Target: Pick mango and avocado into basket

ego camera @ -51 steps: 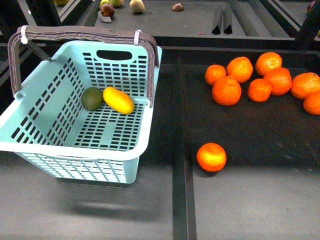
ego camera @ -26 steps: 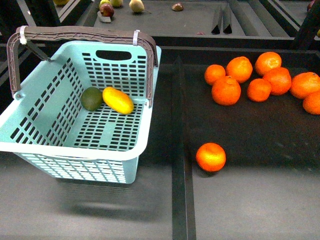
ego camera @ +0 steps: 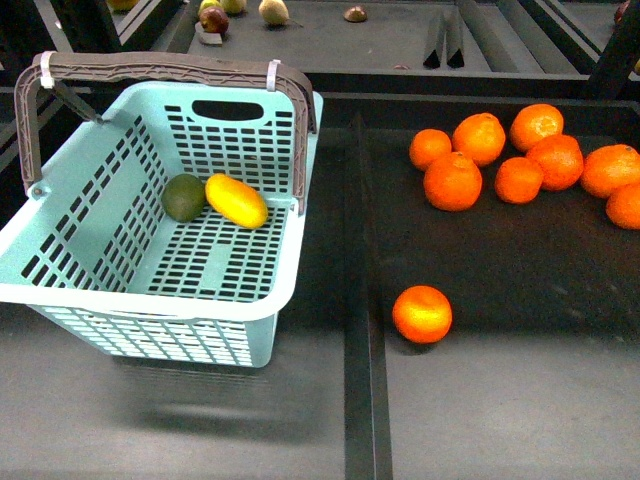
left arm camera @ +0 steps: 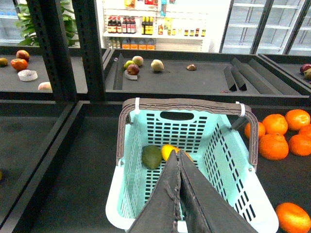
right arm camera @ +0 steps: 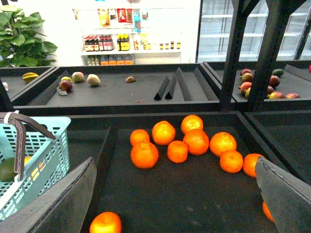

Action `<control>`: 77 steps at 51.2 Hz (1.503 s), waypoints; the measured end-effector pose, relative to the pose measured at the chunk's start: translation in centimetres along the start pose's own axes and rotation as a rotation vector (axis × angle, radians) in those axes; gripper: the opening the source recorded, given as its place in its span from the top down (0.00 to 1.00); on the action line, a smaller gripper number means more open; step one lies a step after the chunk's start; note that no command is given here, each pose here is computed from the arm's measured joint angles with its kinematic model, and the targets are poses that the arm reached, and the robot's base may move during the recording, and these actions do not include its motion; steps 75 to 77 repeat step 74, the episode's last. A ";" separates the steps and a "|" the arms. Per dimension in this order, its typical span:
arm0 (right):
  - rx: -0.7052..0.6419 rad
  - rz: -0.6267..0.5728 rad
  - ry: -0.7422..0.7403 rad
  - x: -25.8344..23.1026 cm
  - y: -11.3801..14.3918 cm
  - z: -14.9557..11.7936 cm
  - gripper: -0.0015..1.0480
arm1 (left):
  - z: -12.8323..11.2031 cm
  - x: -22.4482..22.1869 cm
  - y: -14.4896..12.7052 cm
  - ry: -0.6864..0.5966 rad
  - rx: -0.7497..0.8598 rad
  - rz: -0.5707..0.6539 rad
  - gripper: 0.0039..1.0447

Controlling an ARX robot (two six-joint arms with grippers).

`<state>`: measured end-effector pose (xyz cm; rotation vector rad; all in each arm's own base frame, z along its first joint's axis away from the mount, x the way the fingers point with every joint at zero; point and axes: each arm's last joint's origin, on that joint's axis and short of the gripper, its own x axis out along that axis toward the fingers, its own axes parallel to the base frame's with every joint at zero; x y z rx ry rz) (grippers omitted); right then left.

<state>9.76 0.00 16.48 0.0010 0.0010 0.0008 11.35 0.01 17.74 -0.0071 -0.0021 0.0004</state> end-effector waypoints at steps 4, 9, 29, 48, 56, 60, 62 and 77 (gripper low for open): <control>0.000 0.000 0.000 0.0 0.0 0.0 0.07 | -0.6 -0.2 0.0 -0.009 0.001 0.000 0.97; 0.000 0.000 0.000 0.0 0.0 0.0 0.07 | -0.5 -0.5 0.0 -0.021 0.000 -0.001 0.97; 0.000 0.000 0.000 0.0 0.0 0.0 0.07 | -0.8 -1.7 0.0 -0.013 0.000 0.000 0.97; 0.000 0.000 0.000 0.0 0.0 0.0 0.07 | -0.8 -1.7 0.0 -0.013 0.000 0.000 0.97; 0.000 0.000 0.000 0.0 0.0 0.0 0.07 | -0.8 -1.7 0.0 -0.013 0.000 0.000 0.97; 0.000 0.000 0.000 0.0 0.0 0.0 0.07 | -0.8 -1.7 0.0 -0.013 0.000 0.000 0.97; 0.000 0.000 0.000 0.0 0.0 0.0 0.07 | -0.8 -1.7 0.0 -0.013 -0.001 0.000 0.96; 0.000 0.000 0.000 0.0 0.0 0.0 0.07 | -0.8 -1.7 0.0 -0.013 0.000 0.000 0.51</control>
